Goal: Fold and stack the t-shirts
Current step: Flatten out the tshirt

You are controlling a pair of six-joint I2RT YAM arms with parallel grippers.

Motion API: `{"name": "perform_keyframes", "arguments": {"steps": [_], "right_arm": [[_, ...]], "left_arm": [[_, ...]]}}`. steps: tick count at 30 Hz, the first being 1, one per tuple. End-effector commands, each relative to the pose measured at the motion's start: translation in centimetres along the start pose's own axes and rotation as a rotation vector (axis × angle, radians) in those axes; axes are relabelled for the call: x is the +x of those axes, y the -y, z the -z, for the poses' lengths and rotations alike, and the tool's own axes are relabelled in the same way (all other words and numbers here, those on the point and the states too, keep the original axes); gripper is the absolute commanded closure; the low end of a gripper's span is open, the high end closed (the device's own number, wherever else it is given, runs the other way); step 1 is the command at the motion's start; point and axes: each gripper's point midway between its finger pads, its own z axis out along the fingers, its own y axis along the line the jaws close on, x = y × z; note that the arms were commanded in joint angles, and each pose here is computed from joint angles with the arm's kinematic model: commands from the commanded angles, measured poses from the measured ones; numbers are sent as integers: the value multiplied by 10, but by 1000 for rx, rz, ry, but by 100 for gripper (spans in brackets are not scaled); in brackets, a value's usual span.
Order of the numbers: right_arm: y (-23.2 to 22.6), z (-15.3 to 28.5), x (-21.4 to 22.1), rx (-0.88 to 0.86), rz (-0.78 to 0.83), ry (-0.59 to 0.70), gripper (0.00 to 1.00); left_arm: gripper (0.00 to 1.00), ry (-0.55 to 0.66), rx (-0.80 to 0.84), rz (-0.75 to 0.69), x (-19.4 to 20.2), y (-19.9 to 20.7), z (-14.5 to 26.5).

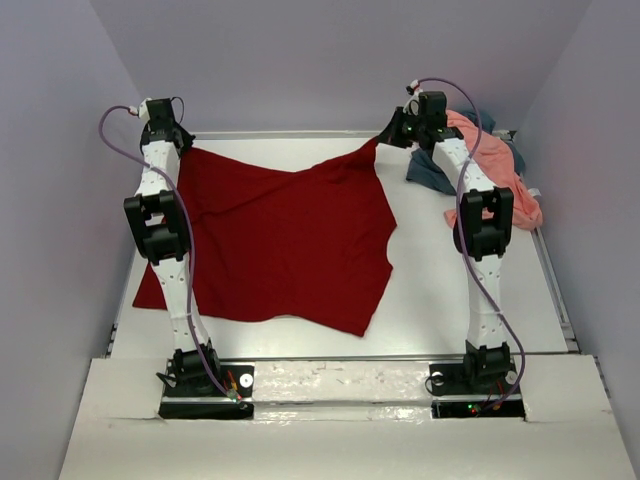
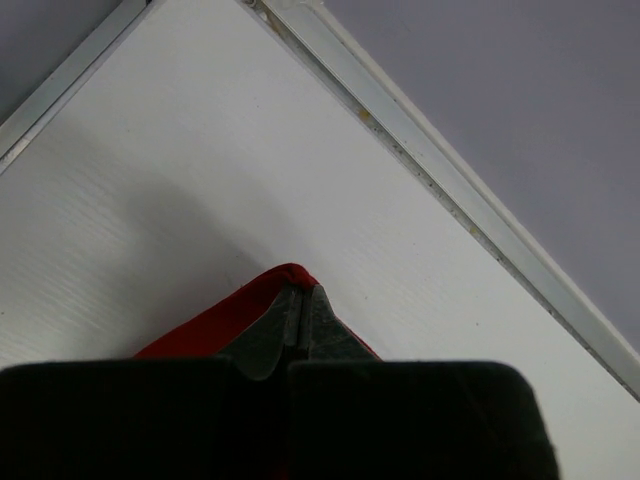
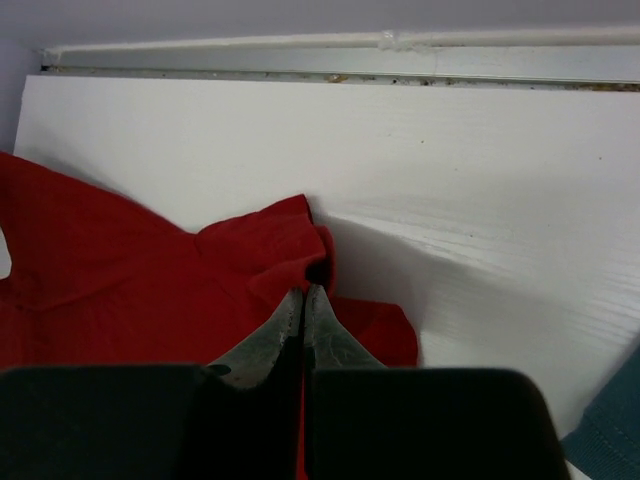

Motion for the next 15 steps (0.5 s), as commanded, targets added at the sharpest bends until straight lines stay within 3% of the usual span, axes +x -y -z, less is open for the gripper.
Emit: {"name": "perform_keyframes", "arguments": {"steps": [1,15], "right_arm": [[-30,22,-28,-37,69,61,100],[-43,30,-31,-78,67,52,100]], "left_arm": [[100,81,68,15,-38,21,14],[100,93,81,23,-42,24,17]]}}
